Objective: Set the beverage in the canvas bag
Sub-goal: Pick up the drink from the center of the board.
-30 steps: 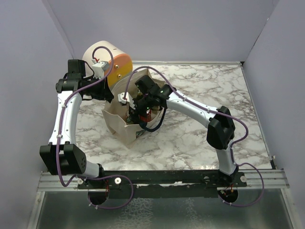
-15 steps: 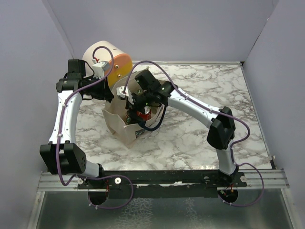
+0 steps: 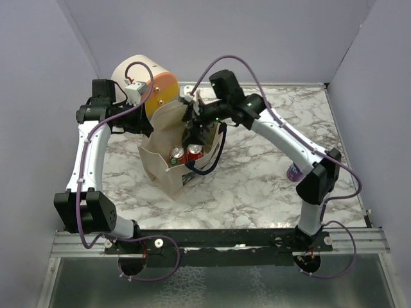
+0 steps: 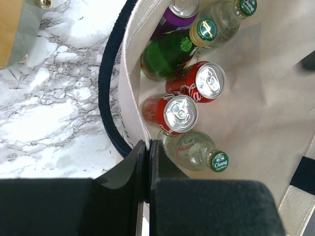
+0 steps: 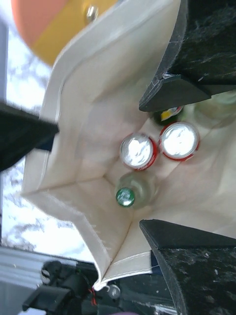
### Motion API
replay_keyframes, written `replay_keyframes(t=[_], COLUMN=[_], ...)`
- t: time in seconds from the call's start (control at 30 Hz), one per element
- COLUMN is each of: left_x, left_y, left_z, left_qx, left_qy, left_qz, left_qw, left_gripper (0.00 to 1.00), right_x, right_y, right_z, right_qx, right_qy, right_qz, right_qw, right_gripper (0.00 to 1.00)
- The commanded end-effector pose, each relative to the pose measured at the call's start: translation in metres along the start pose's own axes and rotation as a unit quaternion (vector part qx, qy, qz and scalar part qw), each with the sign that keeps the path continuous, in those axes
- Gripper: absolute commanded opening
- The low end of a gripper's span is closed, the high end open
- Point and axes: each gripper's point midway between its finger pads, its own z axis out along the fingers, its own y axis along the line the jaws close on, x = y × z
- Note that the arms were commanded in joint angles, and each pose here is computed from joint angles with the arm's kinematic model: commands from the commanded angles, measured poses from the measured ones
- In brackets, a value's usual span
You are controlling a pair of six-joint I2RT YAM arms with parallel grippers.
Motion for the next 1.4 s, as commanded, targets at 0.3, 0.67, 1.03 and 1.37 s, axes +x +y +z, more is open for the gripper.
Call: replay_keyframes(t=[0.3,0.67,1.03,1.37], left_x=[-0.022,-0.023,-0.026,-0.027], left_y=[0.000,0.003,0.004,0.002], left_z=[-0.006,-0.001,0.001,0.001], left_qx=[-0.008,-0.004,0.002,0.005], left_qy=[-0.033,-0.032,-0.032,-0.034], left_qz=[0.011,0.009,0.009,0.010], left_qw=[0.999,0.999,0.999,0.999], left_gripper=[0.00,0.00,0.00,0.00], right_x=[0.038,0.219,0.316,0.351], right_y=[-0.070,0.008,0.045,0.044], right_z=[-0.226,-0.322,-0.343,-0.332], right_qx=[0.308,0.358,0.353,0.340], right_qy=[0.053,0.236,0.320,0.324], right_qz=[0.095,0.267,0.339,0.372], right_qw=[0.945,0.863,0.812,0.801], right_gripper=[0.89,0.95,1.00,0.98])
